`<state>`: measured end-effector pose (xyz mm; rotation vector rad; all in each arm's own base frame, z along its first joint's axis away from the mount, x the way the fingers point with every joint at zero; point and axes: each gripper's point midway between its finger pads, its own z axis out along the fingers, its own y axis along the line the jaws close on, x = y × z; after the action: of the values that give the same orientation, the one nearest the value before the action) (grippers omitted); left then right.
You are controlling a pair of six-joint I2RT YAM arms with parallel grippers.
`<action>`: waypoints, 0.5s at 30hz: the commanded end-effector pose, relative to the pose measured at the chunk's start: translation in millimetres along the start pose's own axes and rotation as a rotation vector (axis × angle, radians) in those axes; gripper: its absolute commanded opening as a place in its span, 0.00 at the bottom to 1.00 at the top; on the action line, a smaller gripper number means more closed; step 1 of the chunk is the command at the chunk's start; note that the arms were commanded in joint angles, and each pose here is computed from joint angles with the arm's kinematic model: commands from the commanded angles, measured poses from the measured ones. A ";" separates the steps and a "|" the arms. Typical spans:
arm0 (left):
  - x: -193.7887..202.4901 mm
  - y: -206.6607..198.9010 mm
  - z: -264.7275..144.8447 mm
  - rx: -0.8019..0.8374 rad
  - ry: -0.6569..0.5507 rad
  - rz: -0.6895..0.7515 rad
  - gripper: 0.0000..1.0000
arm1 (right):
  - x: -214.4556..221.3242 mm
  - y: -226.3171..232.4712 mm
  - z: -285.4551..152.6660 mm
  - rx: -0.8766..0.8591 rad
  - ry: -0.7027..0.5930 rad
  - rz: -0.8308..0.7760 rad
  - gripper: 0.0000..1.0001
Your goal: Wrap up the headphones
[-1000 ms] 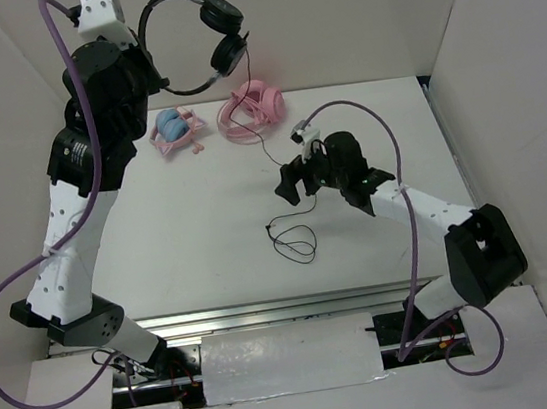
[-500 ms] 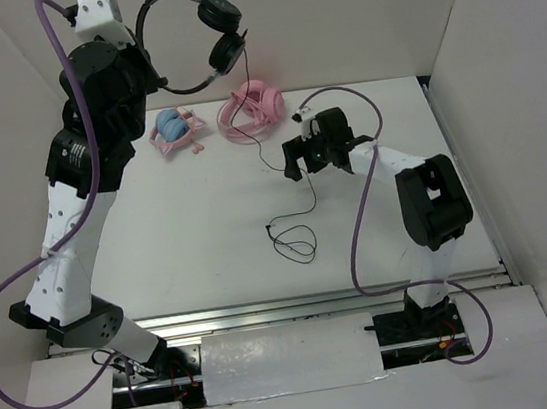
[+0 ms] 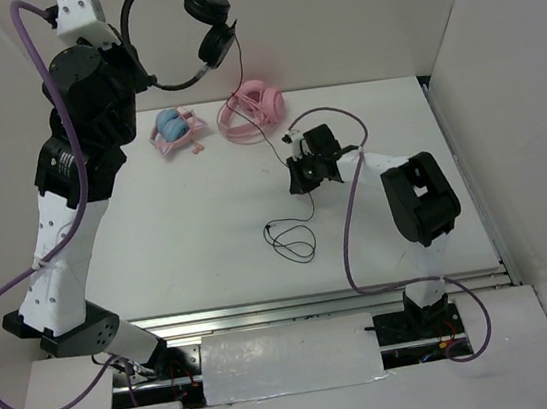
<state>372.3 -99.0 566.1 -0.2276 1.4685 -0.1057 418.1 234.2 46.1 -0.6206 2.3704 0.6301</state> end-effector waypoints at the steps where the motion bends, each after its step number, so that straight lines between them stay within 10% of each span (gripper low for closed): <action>1: -23.2 8.8 5.3 -0.050 -0.096 -0.080 0.00 | 10.6 29.7 -33.2 0.017 -0.039 0.032 0.00; 15: 206.4 18.3 117.1 -0.158 0.241 -0.033 0.00 | 3.1 127.8 -205.9 0.365 -0.293 -0.096 0.00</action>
<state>493.3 -93.0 378.0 -0.3560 1.7682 0.0640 259.8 239.3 192.9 -0.5034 2.1384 0.3927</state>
